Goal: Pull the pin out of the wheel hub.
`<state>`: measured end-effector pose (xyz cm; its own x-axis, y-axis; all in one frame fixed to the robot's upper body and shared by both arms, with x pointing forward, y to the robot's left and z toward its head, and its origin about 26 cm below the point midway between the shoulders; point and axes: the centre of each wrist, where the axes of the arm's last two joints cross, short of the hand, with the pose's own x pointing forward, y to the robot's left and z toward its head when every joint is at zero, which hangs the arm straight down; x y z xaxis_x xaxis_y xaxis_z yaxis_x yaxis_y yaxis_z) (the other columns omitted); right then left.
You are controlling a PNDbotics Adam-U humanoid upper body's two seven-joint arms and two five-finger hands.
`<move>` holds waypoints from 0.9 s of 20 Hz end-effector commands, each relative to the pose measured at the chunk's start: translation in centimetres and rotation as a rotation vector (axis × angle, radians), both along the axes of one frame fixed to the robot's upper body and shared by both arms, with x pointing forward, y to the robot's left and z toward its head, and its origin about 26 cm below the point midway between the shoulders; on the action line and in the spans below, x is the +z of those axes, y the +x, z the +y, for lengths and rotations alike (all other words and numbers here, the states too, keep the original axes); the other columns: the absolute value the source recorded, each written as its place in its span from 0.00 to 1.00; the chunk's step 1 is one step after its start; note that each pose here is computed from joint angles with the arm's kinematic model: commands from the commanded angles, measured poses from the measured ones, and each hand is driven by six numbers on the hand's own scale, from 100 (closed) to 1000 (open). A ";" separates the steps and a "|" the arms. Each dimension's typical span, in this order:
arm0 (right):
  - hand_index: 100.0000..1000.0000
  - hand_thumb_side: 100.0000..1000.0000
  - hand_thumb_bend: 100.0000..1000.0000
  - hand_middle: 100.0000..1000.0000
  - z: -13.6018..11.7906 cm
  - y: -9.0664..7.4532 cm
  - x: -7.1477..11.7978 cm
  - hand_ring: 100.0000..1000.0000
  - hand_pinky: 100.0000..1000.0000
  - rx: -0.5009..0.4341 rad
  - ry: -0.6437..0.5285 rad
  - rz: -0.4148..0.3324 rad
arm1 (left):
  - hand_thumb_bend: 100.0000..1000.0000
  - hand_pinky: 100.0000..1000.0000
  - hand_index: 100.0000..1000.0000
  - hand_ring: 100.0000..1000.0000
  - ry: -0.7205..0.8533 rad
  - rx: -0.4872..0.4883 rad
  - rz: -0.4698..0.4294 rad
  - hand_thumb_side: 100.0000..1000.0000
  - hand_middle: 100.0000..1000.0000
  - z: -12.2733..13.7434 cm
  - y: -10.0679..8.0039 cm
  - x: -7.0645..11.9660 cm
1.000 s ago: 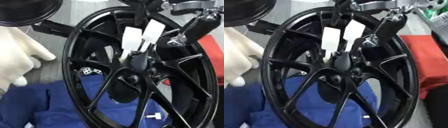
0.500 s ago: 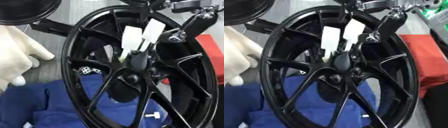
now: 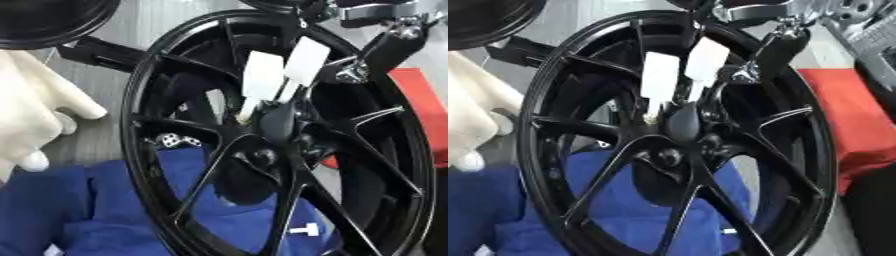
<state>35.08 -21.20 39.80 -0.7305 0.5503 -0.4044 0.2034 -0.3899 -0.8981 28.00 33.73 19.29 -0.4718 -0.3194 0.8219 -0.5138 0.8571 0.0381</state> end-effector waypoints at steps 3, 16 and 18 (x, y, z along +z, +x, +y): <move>0.75 0.00 0.17 0.71 -0.4 -0.6 1.1 0.86 0.88 0.015 0.019 -0.018 | 0.51 0.81 0.83 0.78 0.004 -0.004 -0.031 0.57 0.77 -0.1 -0.2 0.9; 0.50 0.00 0.10 0.46 -0.4 -0.1 0.8 0.80 0.85 0.027 0.025 -0.008 | 0.50 0.82 0.83 0.78 -0.020 0.014 -0.038 0.57 0.76 0.1 -0.3 0.8; 0.47 0.00 0.07 0.43 -0.3 -0.2 0.9 0.78 0.84 0.037 0.041 -0.010 | 0.50 0.82 0.83 0.78 -0.021 0.014 -0.038 0.57 0.76 0.1 -0.3 0.8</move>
